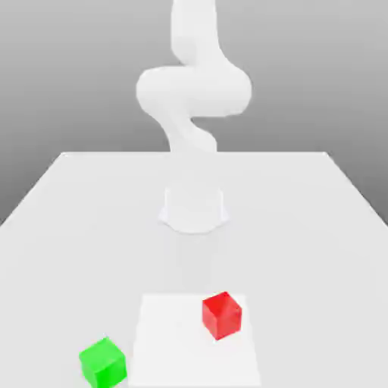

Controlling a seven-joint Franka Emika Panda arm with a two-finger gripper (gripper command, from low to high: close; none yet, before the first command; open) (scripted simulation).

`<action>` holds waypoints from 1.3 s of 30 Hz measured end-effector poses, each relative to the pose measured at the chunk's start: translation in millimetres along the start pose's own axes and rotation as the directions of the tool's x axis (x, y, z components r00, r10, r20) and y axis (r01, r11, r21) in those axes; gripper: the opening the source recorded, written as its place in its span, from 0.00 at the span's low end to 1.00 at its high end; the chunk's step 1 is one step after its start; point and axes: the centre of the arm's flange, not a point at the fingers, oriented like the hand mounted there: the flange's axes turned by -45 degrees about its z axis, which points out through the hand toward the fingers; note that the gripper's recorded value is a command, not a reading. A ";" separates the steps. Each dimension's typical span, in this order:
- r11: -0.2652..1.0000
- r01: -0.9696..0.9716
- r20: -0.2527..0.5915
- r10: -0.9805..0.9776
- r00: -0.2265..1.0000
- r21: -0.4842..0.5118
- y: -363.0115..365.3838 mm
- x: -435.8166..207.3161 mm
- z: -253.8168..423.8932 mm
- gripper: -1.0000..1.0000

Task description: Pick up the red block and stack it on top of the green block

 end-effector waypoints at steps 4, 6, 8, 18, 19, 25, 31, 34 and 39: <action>0.995 0.077 0.150 -0.085 0.985 0.056 -7.2 -30.9 104.4 0.50; 0.990 0.114 0.220 -0.130 0.967 0.085 -13.1 -53.8 150.5 0.50; 0.982 0.149 0.285 -0.176 0.942 0.114 -19.7 -80.9 192.1 0.50; 0.913 0.312 0.556 -0.407 0.725 0.262 -44.6 -260.0 331.3 0.50; 0.905 0.324 0.574 -0.424 0.700 0.274 -44.8 -277.4 338.9 0.50; 0.898 0.336 0.591 -0.441 0.676 0.285 -44.0 -325.7 383.1 0.50; 0.898 0.334 0.592 -0.440 0.675 0.286 -43.9 -332.6 389.5 0.00; 0.898 0.335 0.592 -0.441 0.675 0.286 -44.0 -329.2 386.3 0.00; 0.898 0.334 0.592 -0.440 0.675 0.286 -44.1 -299.6 351.9 0.00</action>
